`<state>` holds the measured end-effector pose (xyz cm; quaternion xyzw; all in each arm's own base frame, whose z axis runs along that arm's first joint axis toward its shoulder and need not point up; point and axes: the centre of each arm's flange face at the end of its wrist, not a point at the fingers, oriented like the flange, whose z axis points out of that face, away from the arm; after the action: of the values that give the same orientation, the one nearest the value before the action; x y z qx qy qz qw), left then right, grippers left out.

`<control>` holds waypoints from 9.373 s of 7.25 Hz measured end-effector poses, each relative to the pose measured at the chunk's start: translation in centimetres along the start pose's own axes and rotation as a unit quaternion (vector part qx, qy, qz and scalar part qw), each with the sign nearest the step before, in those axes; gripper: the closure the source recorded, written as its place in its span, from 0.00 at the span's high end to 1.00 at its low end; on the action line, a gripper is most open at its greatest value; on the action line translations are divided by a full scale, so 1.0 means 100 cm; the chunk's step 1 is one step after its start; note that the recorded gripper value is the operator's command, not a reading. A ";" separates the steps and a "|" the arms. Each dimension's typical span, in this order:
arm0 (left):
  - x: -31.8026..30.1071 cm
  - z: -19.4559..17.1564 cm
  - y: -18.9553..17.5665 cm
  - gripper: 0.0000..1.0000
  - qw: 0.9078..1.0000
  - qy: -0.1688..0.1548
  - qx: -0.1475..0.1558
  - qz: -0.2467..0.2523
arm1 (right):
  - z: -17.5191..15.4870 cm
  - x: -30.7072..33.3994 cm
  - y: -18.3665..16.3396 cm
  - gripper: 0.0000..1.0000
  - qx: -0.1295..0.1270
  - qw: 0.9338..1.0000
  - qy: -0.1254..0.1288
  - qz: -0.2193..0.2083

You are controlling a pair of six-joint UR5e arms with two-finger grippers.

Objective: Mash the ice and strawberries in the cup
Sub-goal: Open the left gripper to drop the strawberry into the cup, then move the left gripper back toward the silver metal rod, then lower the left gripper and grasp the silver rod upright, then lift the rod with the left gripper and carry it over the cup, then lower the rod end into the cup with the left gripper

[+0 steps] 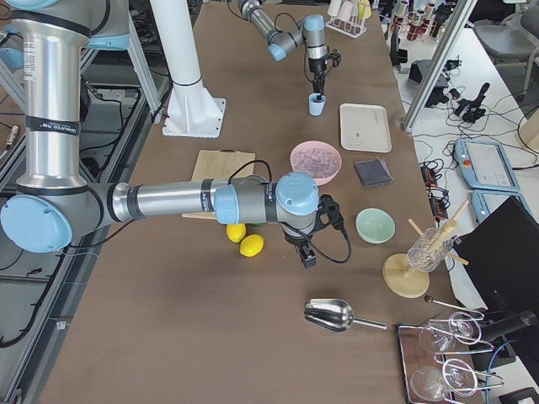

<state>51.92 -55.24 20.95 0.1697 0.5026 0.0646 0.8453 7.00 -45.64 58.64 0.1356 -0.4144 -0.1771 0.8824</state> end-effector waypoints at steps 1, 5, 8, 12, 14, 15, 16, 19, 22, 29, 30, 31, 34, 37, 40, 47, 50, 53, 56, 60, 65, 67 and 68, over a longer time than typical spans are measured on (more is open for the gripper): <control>-0.004 -0.002 0.000 0.87 1.000 0.000 0.001 -0.002 | 0.000 0.000 0.000 0.99 0.000 1.000 0.000 0.000; -0.142 -0.052 -0.009 0.97 0.997 -0.040 0.005 -0.058 | 0.001 0.000 0.002 0.99 -0.001 1.000 -0.001 0.000; -0.308 -0.091 -0.014 0.97 0.991 -0.076 -0.031 -0.110 | 0.009 0.004 0.020 0.99 0.003 1.000 0.001 -0.004; -0.498 -0.109 0.029 0.97 0.982 -0.144 -0.080 -0.091 | 0.056 0.049 0.059 0.99 -0.031 0.998 -0.017 0.051; -0.551 -0.132 0.048 0.97 0.980 -0.155 -0.093 -0.085 | 0.057 0.052 0.059 0.99 -0.033 0.998 -0.019 0.057; -0.564 -0.135 0.056 0.97 0.979 -0.158 -0.102 -0.084 | 0.055 0.050 0.055 0.99 -0.031 0.998 -0.016 0.057; -0.573 -0.134 0.067 0.97 0.977 -0.160 -0.111 -0.085 | 0.051 0.048 0.050 0.99 -0.027 0.998 -0.013 0.055; -0.590 -0.126 0.095 0.97 0.974 -0.163 -0.126 -0.091 | 0.040 0.036 0.045 0.99 -0.020 0.999 -0.004 0.050; -0.561 -0.098 0.096 0.93 0.977 -0.143 -0.144 -0.072 | 0.035 0.033 0.044 0.99 -0.018 0.999 0.006 0.044; -0.561 -0.085 0.120 0.64 0.974 -0.140 -0.165 -0.063 | 0.027 0.027 0.035 0.99 -0.014 0.999 0.025 0.031; -0.562 -0.084 0.122 0.59 0.974 -0.141 -0.166 -0.064 | 0.026 0.027 0.033 0.99 -0.014 0.999 0.028 0.032; -0.562 -0.085 0.121 0.54 0.974 -0.140 -0.166 -0.065 | 0.025 0.027 0.033 0.99 -0.014 0.999 0.029 0.033; -0.562 -0.090 0.116 0.33 0.975 -0.138 -0.162 -0.065 | 0.022 0.023 0.031 0.99 -0.011 0.999 0.032 0.033; -0.566 -0.091 0.119 0.32 0.975 -0.139 -0.165 -0.057 | 0.019 0.019 0.030 0.99 -0.008 0.999 0.033 0.043; -0.567 -0.090 0.121 0.03 0.974 -0.141 -0.167 -0.057 | 0.020 0.019 0.031 0.99 -0.009 0.998 0.033 0.044; -0.489 -0.175 -0.006 0.00 0.989 -0.101 -0.084 -0.061 | 0.015 0.015 0.027 0.99 -0.005 0.999 0.035 0.040; -0.349 -0.233 -0.109 0.00 0.995 -0.058 0.009 -0.084 | 0.010 0.014 0.025 0.99 -0.008 0.998 0.056 0.036; -0.230 -0.247 -0.122 0.00 0.991 -0.019 0.110 -0.071 | 0.009 0.018 0.023 0.99 -0.014 0.996 0.074 0.040; -0.136 -0.191 -0.093 0.00 0.975 0.015 0.215 -0.048 | 0.006 0.019 0.009 0.99 -0.018 0.994 0.091 0.060; -0.029 -0.156 -0.027 0.00 0.946 0.062 0.316 -0.037 | 0.008 0.013 -0.004 0.99 -0.021 0.994 0.089 0.058; -0.017 -0.105 0.029 0.00 0.925 0.037 0.377 -0.040 | 0.007 0.011 -0.005 0.99 -0.020 0.994 0.088 0.059; -0.007 -0.101 0.040 0.00 0.914 0.020 0.404 -0.031 | 0.008 0.011 -0.003 0.99 -0.021 0.994 0.087 0.061; -0.006 -0.098 0.043 0.00 0.911 0.010 0.413 -0.023 | 0.008 0.011 -0.002 0.99 -0.021 0.994 0.086 0.062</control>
<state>43.32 -49.24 18.69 0.4913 0.4964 -0.1661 0.6961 6.99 -46.39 59.86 0.1057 -0.3402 -0.1189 0.9268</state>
